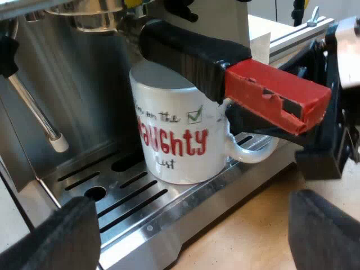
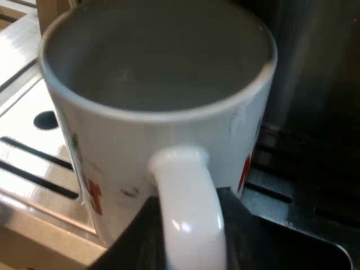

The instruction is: Place mug into machine

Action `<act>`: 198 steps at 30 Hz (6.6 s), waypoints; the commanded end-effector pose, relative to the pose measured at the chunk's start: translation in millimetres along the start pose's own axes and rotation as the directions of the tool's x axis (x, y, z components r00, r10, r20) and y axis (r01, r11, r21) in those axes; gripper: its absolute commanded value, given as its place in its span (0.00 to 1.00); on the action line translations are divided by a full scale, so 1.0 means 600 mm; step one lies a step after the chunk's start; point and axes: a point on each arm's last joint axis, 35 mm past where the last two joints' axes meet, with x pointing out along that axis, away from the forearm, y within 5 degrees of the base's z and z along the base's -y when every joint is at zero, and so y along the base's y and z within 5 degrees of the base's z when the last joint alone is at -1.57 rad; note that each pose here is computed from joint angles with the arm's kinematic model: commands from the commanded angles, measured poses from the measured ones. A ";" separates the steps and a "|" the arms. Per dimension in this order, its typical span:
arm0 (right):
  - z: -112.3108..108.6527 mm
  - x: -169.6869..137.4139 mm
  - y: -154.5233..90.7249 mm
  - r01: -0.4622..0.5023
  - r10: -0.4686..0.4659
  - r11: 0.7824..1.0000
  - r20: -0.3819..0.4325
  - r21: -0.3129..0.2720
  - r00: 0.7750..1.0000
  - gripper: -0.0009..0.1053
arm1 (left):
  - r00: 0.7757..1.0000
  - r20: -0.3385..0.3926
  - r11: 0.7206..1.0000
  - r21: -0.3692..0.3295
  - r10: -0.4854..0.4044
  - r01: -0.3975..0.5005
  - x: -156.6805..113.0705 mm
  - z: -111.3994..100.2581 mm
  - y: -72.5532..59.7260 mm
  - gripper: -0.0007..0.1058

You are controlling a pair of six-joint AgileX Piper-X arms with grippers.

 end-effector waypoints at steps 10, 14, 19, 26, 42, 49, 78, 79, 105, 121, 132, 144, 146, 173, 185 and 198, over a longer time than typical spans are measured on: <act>0.018 -0.017 -0.003 0.064 -0.065 0.998 0.015 0.018 0.998 0.59 | 1.000 0.012 1.000 0.003 -0.004 0.004 0.000 0.002 -0.001 0.67; 0.019 -0.033 0.004 0.017 -0.017 1.000 0.035 0.011 0.999 0.59 | 1.000 0.012 1.000 0.003 -0.004 0.004 0.000 0.002 -0.001 0.67; -0.011 -0.037 0.005 -0.003 0.003 0.999 0.012 0.035 1.000 0.59 | 1.000 0.012 1.000 0.003 -0.004 0.004 0.000 0.002 -0.001 0.67; -0.037 -0.031 0.010 -0.072 0.064 0.994 0.099 0.085 0.993 0.55 | 1.000 0.019 1.000 0.005 -0.004 0.004 0.000 0.004 -0.001 0.67; -0.024 0.035 -0.005 -0.042 0.012 0.987 0.185 0.158 0.983 0.32 | 1.000 0.019 1.000 0.005 -0.004 0.004 0.000 0.004 -0.001 0.67; -0.008 0.068 0.008 -0.042 0.010 0.986 0.192 0.162 0.981 0.32 | 1.000 0.019 1.000 0.005 -0.004 0.004 0.000 0.004 -0.001 0.67; 0.034 -0.139 -0.015 -0.064 0.053 0.996 0.154 0.068 0.987 0.17 | 1.000 0.027 1.000 -0.002 -0.005 0.006 -0.027 0.069 -0.015 0.67; 0.045 -0.152 -0.020 -0.049 0.033 0.995 0.182 0.086 0.983 0.11 | 1.000 0.021 1.000 -0.003 -0.005 0.005 -0.032 0.078 -0.017 0.67; 0.183 -0.166 -0.016 0.030 -0.097 0.975 0.303 0.221 0.948 0.01 | 0.986 0.147 0.996 0.031 -0.083 0.080 -0.103 0.190 -0.050 0.67; 0.216 -0.078 0.016 0.061 -0.115 0.977 0.262 0.206 0.958 0.01 | 0.994 0.085 0.997 0.012 -0.074 0.073 -0.101 0.178 -0.048 0.67; 0.204 -0.039 -0.035 0.173 -0.222 0.956 0.203 0.236 0.954 0.01 | 0.997 0.030 0.998 -0.004 -0.066 0.067 -0.100 0.168 -0.047 0.67; 0.198 -0.036 -0.039 0.196 -0.235 0.956 0.171 0.217 0.957 0.01 | 0.997 0.045 0.998 0.000 -0.068 0.068 -0.101 0.170 -0.047 0.67; 0.201 -0.045 -0.034 0.186 -0.224 0.960 0.174 0.211 0.959 0.01 | 0.997 0.045 0.998 0.000 -0.068 0.068 -0.101 0.170 -0.047 0.67; 0.210 -0.263 -0.163 -0.009 0.004 0.998 0.076 0.069 0.997 0.68 | 0.983 0.178 0.994 -0.098 -0.034 0.052 -0.099 0.274 -0.056 0.67; 0.124 -0.303 -0.341 0.151 -0.101 0.953 -0.193 0.264 0.976 0.68 | 0.950 0.134 0.940 -0.234 0.282 -0.246 -0.080 0.307 0.016 0.67; 0.039 -0.386 -0.442 0.481 -0.331 0.836 -0.455 0.265 0.826 0.68 | 0.942 0.075 0.917 -0.264 0.327 -0.297 -0.114 0.284 0.002 0.67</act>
